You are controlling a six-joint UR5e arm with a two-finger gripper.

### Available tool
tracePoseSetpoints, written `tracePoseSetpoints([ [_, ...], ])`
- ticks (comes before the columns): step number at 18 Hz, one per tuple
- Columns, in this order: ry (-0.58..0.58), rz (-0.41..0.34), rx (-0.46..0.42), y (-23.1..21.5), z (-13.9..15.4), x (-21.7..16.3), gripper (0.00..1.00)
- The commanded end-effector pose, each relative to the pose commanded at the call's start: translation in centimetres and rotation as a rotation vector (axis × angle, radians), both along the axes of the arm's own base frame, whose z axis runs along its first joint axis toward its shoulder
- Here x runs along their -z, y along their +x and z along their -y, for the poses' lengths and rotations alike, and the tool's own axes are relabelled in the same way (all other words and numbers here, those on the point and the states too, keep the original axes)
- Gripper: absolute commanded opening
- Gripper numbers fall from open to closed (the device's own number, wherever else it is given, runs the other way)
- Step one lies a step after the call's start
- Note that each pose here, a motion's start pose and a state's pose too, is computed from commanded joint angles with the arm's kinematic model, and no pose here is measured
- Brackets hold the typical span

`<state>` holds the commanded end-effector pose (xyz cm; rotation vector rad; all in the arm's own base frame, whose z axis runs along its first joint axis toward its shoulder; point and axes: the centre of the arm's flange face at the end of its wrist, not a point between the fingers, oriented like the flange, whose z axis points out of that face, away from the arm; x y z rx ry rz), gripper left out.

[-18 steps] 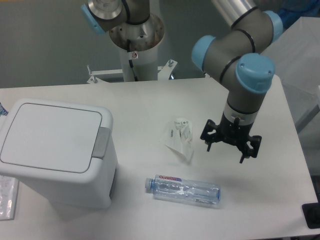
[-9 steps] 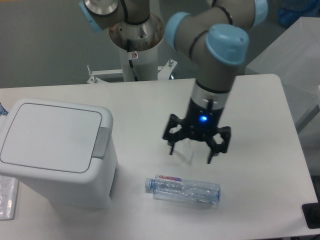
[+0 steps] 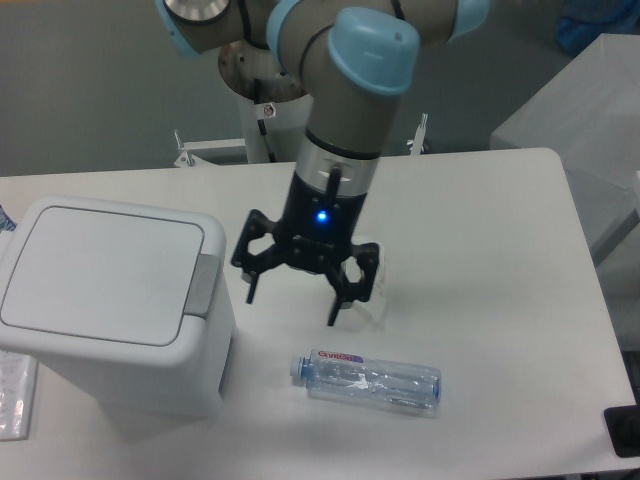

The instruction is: Open the trash can

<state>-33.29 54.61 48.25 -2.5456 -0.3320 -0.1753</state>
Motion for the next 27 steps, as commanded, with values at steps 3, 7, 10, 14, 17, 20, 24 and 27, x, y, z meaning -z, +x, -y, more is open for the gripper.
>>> tracePoseSetpoints([
  [3, 0.003, 0.003, 0.002, 1.0, -0.2, -0.4, 1.0],
  [7, 0.009, 0.024, -0.008, 1.5, -0.5, -0.5, 1.0],
  [10, 0.004, 0.034, -0.007, 1.7, -0.4, 0.0, 1.0],
  [14, -0.009, 0.039, -0.002, 1.8, -0.3, 0.9, 1.0],
  [17, -0.011, 0.04, 0.0, 1.8, -0.2, 1.1, 1.0],
  [20, -0.011, 0.04, 0.001, 1.8, -0.3, 1.1, 1.0],
  [24, -0.016, 0.041, 0.001, 1.8, -0.3, 1.4, 1.0],
  [27, -0.008, 0.042, -0.004, 1.7, -0.3, 0.9, 1.0],
])
